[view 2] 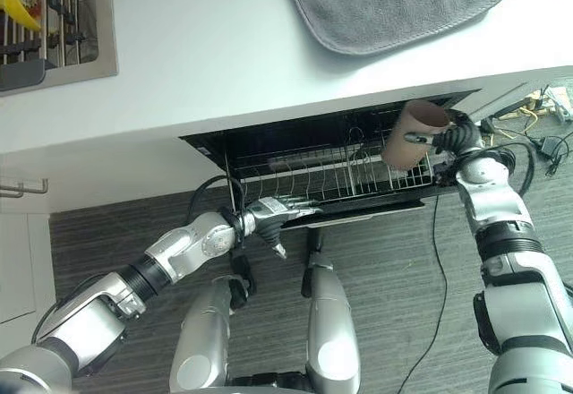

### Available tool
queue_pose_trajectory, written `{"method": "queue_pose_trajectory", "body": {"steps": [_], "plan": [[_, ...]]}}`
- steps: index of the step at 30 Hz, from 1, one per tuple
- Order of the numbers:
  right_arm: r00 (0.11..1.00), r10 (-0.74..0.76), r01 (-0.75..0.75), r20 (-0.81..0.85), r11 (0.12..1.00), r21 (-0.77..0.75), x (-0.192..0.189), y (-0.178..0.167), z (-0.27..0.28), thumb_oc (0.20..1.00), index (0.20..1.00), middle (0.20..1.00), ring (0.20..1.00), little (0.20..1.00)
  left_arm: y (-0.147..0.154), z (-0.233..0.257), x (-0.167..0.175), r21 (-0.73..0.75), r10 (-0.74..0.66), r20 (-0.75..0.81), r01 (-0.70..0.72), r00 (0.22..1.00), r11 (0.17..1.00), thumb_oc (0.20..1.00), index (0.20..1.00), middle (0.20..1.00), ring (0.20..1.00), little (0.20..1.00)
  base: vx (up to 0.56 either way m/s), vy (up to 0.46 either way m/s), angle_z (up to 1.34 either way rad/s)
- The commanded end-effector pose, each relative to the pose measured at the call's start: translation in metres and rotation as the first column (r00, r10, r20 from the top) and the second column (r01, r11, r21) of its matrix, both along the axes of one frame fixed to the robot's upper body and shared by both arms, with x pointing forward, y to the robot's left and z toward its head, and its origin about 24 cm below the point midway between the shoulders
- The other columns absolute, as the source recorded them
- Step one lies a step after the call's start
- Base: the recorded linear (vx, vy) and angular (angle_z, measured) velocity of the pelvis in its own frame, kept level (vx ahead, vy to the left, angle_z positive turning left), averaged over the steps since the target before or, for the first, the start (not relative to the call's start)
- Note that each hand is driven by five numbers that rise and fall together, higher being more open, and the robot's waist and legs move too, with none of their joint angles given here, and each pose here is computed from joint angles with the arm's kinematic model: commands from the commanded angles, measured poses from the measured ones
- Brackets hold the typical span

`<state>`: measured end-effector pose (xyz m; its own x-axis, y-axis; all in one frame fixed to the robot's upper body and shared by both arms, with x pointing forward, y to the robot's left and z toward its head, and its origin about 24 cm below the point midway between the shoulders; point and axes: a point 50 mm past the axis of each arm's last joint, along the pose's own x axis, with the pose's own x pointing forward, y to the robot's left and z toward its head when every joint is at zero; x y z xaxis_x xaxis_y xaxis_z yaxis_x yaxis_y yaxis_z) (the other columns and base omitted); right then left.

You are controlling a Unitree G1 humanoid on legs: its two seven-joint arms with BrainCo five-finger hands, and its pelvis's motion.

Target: Place the dishes in the dishwasher.

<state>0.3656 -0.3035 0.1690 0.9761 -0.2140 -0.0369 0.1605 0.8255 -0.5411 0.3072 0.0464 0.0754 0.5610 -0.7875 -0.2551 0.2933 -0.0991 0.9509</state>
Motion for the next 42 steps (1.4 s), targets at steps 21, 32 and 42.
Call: {"method": "queue_pose_trajectory", "body": {"steps": [21,32,42], "plan": [[0.998,-0.063,0.064,0.024,0.997,-0.036,0.021,0.026,0.006,0.200,0.200,0.200,0.200,0.200,0.071,-0.090,-0.024,0.448,0.182,-0.161,-0.092,0.970,0.889,1.000,1.000,1.000,1.000,1.000,0.00,0.000,0.00],[0.978,-0.200,0.204,0.061,0.976,-0.070,0.014,-0.010,0.026,0.200,0.200,0.200,0.200,0.200,0.082,-0.100,-0.039,0.451,0.180,-0.169,-0.086,0.969,0.888,1.000,1.000,1.000,1.000,1.000,0.01,-0.003,0.00],[0.986,-0.166,0.165,-0.009,0.981,-0.107,0.021,0.001,0.011,0.200,0.200,0.200,0.200,0.200,0.084,-0.111,-0.054,0.442,0.107,-0.088,-0.057,0.990,0.895,1.000,1.000,1.000,1.000,1.000,0.00,0.000,0.00]]}}
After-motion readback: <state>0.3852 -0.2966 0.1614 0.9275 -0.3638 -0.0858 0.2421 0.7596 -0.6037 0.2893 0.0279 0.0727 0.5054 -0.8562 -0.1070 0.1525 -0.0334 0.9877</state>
